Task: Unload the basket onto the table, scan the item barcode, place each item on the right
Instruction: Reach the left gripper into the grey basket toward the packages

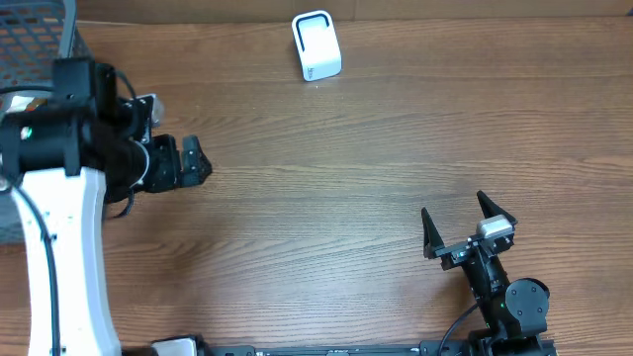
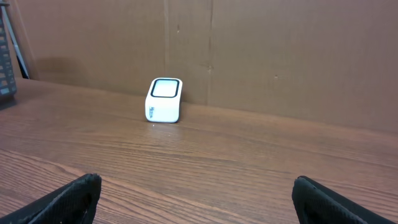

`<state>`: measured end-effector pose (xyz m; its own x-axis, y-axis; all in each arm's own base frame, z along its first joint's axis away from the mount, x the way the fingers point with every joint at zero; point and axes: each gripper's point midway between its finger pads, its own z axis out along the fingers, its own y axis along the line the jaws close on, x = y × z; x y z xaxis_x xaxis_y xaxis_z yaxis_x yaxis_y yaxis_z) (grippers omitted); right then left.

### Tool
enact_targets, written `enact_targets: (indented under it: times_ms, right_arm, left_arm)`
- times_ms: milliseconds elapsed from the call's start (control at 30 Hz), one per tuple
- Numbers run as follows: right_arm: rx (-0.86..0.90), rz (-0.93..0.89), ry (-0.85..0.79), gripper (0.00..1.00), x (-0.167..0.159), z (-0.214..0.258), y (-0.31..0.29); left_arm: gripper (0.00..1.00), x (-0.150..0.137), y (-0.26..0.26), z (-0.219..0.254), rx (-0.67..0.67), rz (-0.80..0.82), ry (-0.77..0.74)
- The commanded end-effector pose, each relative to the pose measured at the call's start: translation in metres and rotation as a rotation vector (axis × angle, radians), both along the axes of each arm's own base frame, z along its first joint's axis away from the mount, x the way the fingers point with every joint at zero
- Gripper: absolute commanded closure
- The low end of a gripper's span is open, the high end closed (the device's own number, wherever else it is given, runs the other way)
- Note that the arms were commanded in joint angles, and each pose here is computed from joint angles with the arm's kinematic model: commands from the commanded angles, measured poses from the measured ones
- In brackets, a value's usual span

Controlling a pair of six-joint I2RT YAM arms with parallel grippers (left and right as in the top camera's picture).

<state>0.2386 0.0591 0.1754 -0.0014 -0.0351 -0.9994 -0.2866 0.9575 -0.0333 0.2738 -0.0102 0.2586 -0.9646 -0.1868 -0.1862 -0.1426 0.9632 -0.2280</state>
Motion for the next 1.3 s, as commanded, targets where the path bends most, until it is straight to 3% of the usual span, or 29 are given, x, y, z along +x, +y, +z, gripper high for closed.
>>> enact_targets:
  times_ms: [0,67,133,167,200,233,267,400,467,500,700,867,1033,1267]
  right_arm:
    - [-0.004,-0.011,-0.003,0.00,0.001,-0.002,-0.002]
    - [-0.004,-0.011,-0.003,0.00,0.001,-0.002,-0.002]
    - [-0.004,-0.011,-0.002,0.00,0.001,-0.002,-0.002]
    - [-0.004,-0.011,-0.002,0.00,0.001,-0.002,-0.002]
    - [-0.004,-0.011,-0.002,0.00,0.001,-0.002,-0.002]
    - [-0.004,-0.011,-0.002,0.00,0.001,-0.003,-0.002]
    - [-0.004,-0.011,-0.002,0.00,0.001,-0.002,-0.002]
    - [-0.004,-0.011,-0.002,0.00,0.001,-0.002,-0.002]
    - [-0.004,-0.011,-0.003,0.00,0.001,-0.002,-0.002]
    - [-0.004,-0.011,-0.003,0.00,0.001,-0.002,-0.002]
    - [-0.004,-0.011,-0.003,0.00,0.001,-0.002,-0.002]
    - [-0.004,-0.011,-0.003,0.00,0.001,-0.002,-0.002]
    - [-0.004,-0.011,-0.003,0.00,0.001,-0.002,-0.002]
    - [-0.004,-0.011,-0.003,0.00,0.001,-0.002,-0.002]
  left_arm:
    - [0.00,0.013,-0.006,-0.004,-0.031,-0.033,0.001]
    - [0.00,0.020,-0.007,-0.008,-0.037,-0.033,0.003]
    - [0.10,0.027,-0.007,-0.009,-0.038,-0.035,-0.012]
    - [0.27,0.032,-0.005,-0.009,-0.030,-0.034,-0.032]
    - [0.53,0.038,-0.003,-0.007,-0.021,-0.031,-0.056]
    - [0.86,0.043,0.000,-0.003,-0.014,-0.025,-0.085]
    - [0.96,0.049,0.002,0.002,-0.011,-0.018,-0.116]
    - [0.96,0.079,0.025,0.041,0.033,0.033,-0.301]
    - [0.75,0.090,0.041,0.063,0.071,0.069,-0.390]
    - [0.50,0.098,0.057,0.082,0.117,0.107,-0.467]
    - [0.16,0.104,0.137,0.150,0.353,0.316,-0.675]
    - [0.00,0.092,0.196,0.164,0.497,0.415,-0.698]
    - [0.00,0.082,0.241,0.144,0.510,0.487,-0.632]
    - [0.00,0.084,0.280,0.092,0.452,0.441,-0.505]
